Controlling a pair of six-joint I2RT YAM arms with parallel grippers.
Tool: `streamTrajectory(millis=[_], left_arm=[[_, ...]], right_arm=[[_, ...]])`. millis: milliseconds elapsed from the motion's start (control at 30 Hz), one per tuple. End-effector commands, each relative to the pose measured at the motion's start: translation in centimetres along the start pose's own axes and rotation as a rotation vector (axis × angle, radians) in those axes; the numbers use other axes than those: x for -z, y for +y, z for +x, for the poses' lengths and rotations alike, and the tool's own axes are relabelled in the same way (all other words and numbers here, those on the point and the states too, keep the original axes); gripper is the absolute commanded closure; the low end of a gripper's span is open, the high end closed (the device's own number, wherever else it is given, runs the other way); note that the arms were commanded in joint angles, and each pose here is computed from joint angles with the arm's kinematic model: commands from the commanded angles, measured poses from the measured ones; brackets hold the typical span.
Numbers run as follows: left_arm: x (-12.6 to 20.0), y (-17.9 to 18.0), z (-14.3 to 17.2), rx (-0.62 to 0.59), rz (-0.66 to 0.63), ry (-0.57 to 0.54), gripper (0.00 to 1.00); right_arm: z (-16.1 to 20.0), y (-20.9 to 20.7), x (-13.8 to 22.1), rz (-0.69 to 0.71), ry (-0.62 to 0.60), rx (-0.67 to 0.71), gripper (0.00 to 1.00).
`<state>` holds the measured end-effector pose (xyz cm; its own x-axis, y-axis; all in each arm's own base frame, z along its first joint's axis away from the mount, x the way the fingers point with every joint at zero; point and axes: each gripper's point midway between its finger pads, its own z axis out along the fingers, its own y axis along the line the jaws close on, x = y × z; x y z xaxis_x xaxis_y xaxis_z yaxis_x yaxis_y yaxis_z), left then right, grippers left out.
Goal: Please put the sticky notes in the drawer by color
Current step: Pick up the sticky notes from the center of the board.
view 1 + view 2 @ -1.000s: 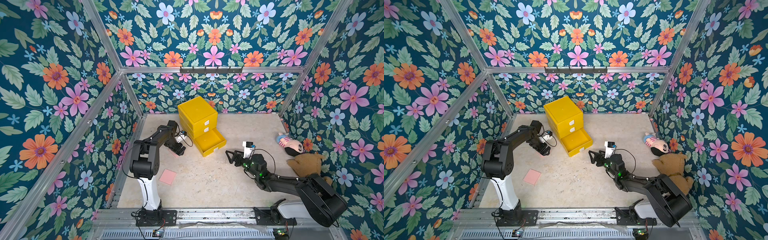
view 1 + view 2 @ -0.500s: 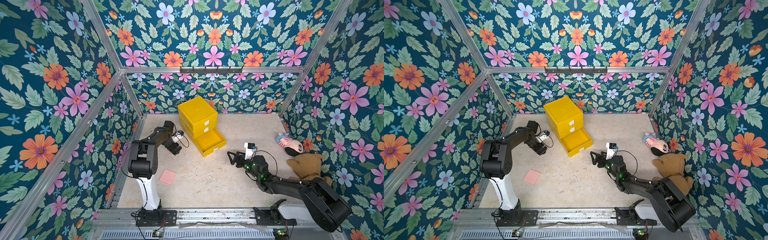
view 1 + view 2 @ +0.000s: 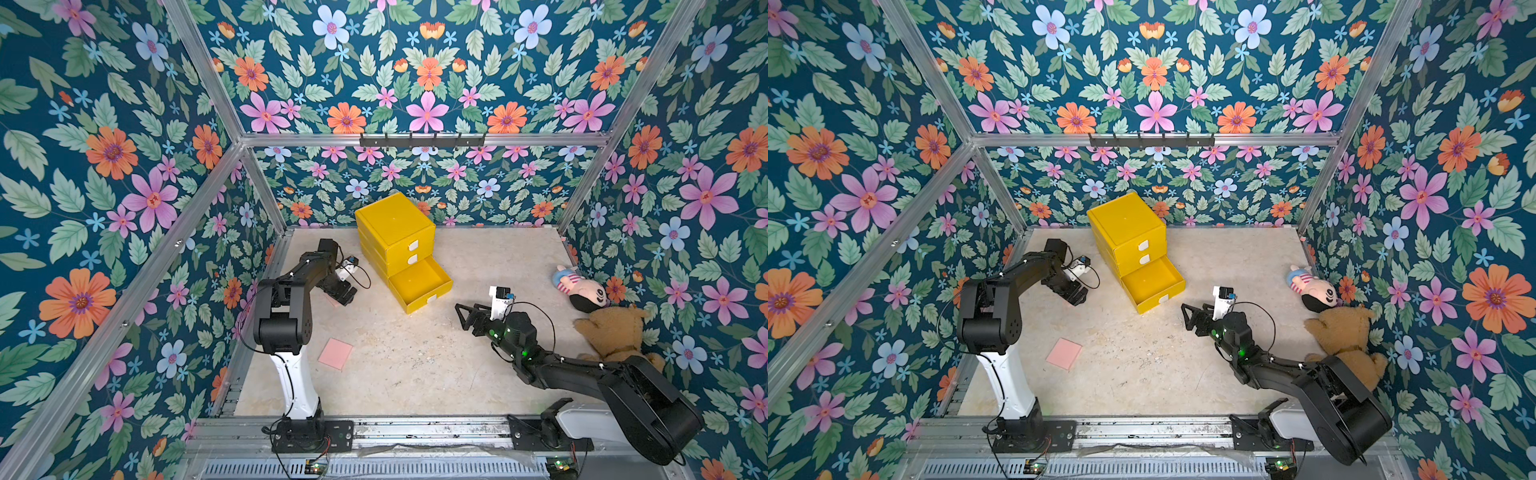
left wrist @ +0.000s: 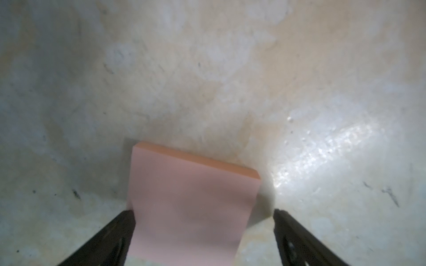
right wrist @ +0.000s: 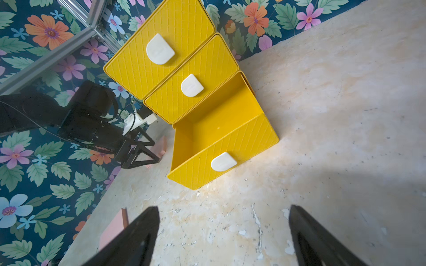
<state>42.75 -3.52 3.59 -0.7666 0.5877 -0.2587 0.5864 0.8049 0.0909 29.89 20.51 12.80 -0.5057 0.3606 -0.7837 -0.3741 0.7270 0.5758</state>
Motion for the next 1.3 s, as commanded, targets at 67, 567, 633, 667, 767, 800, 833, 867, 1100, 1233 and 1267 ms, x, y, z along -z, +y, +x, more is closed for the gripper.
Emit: streamTrajectory(millis=[67, 567, 633, 667, 767, 800, 833, 867, 1100, 1233, 1267], left_arm=[[1.6, 0.8, -0.8, 0.051, 0.029, -0.067, 0.0], [-0.5, -0.4, 1.3, 0.001, 0.164, 0.036, 0.0], [-0.7, -0.2, 1.4, -0.004, 0.153, 0.039, 0.0], [-0.9, 0.0, 1.5, -0.009, 0.146, 0.048, 0.0], [-1.0, -0.4, 1.6, -0.011, 0.163, 0.048, 0.01], [-0.9, -0.6, 1.6, -0.009, 0.172, 0.044, 0.01], [-1.0, -0.7, 1.7, -0.009, 0.17, 0.044, 0.0], [-1.1, -0.7, 1.9, -0.013, 0.163, 0.048, 0.0], [-1.7, -0.9, 3.2, -0.078, 0.097, 0.055, 0.06], [-1.9, -0.8, 3.3, -0.081, 0.088, 0.059, 0.14], [-1.9, -0.8, 3.2, -0.077, 0.084, 0.058, 0.15]], right_arm=[[-0.3, 0.0, 0.0, 0.004, -0.017, 0.006, 0.08], [-1.0, -0.1, 0.4, 0.029, -0.025, 0.021, 0.08], [-1.0, -0.2, 0.5, 0.032, -0.028, 0.022, 0.08], [-0.9, -0.2, 0.6, 0.032, -0.027, 0.021, 0.08], [-0.9, -0.3, 0.7, 0.037, -0.03, 0.018, 0.08], [-0.8, -0.4, 0.7, 0.039, -0.029, 0.018, 0.08], [-0.8, -0.4, 0.7, 0.039, -0.03, 0.018, 0.08], [-0.9, -0.4, 0.8, 0.038, -0.03, 0.018, 0.08], [-1.1, -0.4, 1.0, 0.037, -0.042, 0.014, 0.09], [-1.3, -0.1, 1.2, 0.029, -0.047, 0.008, 0.09], [-1.4, -0.1, 1.3, 0.028, -0.049, 0.01, 0.09]])
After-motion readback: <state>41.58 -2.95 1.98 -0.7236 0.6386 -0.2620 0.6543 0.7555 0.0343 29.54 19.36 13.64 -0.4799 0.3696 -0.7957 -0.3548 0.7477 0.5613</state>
